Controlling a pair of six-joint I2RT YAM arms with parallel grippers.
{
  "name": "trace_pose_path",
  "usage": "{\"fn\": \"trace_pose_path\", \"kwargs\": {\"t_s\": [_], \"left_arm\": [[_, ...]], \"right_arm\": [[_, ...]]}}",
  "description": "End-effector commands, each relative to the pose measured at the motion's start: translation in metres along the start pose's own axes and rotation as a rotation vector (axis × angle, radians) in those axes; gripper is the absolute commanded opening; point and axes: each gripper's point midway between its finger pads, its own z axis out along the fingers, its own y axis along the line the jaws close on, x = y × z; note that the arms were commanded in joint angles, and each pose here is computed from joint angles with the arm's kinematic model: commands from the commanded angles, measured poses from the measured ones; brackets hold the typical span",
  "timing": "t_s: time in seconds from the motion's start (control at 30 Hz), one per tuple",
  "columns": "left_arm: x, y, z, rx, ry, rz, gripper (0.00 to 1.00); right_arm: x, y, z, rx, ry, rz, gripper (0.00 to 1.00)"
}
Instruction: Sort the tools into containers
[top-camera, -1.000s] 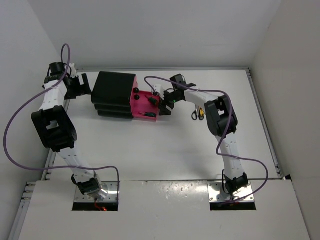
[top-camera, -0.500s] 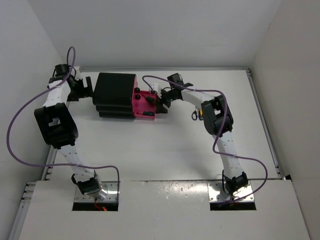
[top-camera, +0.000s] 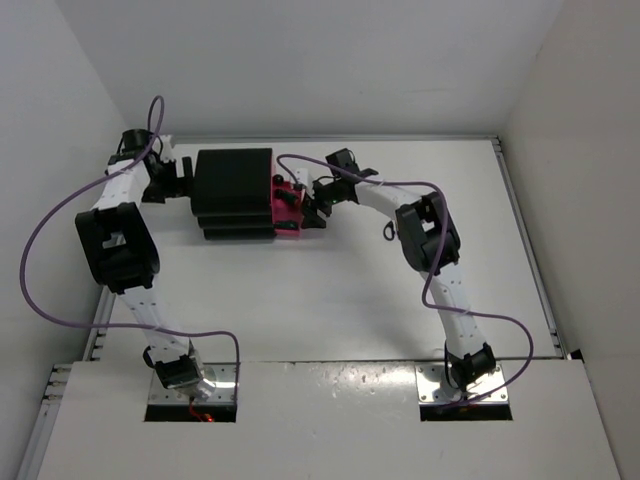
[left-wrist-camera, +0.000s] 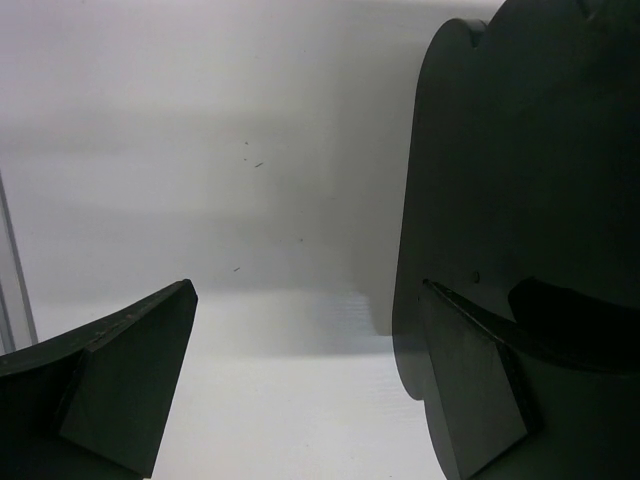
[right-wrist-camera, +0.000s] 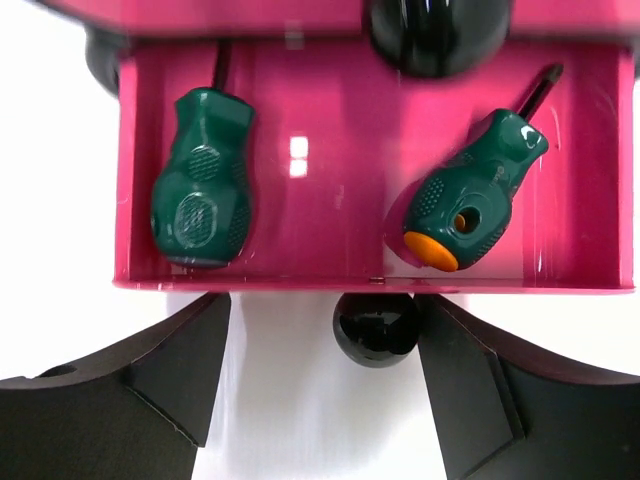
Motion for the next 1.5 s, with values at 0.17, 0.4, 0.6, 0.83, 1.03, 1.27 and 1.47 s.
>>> {"fn": "trace_pose_path", "kwargs": {"t_s": [0.17, 0.4, 0.6, 0.83, 1.03, 1.27, 1.47], "left_arm": [[0.007, -0.032, 0.014, 0.090, 0.039, 0.028, 1.00], [0.005, -0.047, 0.021, 0.197, 0.036, 0.064, 1.00], [0.004, -0.055, 0.029, 0.267, 0.058, 0.085, 1.00], [0.001, -0.063, 0.034, 0.324, 0.072, 0.075, 1.00], [-0.005, -0.070, 0.033, 0.363, 0.058, 0.065, 1.00], [-0.019, -0.073, 0.023, 0.358, 0.018, 0.037, 1.00], [-0.041, -0.057, 0.003, 0.286, -0.058, -0.002, 1.00]], "right_arm": [[-0.064, 0.007, 0.021, -0.074, -0.242, -0.142, 0.74], [-0.067, -0.001, 0.032, -0.069, -0.301, -0.200, 0.76], [-0.074, -0.001, 0.032, -0.076, -0.339, -0.225, 0.78], [-0.090, 0.024, 0.022, -0.128, -0.403, -0.140, 0.80], [-0.103, 0.033, 0.014, -0.138, -0.470, -0.013, 0.90], [-0.115, 0.032, 0.004, -0.079, -0.542, 0.121, 0.92], [-0.096, 0.013, -0.022, 0.010, -0.486, 0.116, 0.93]]}}
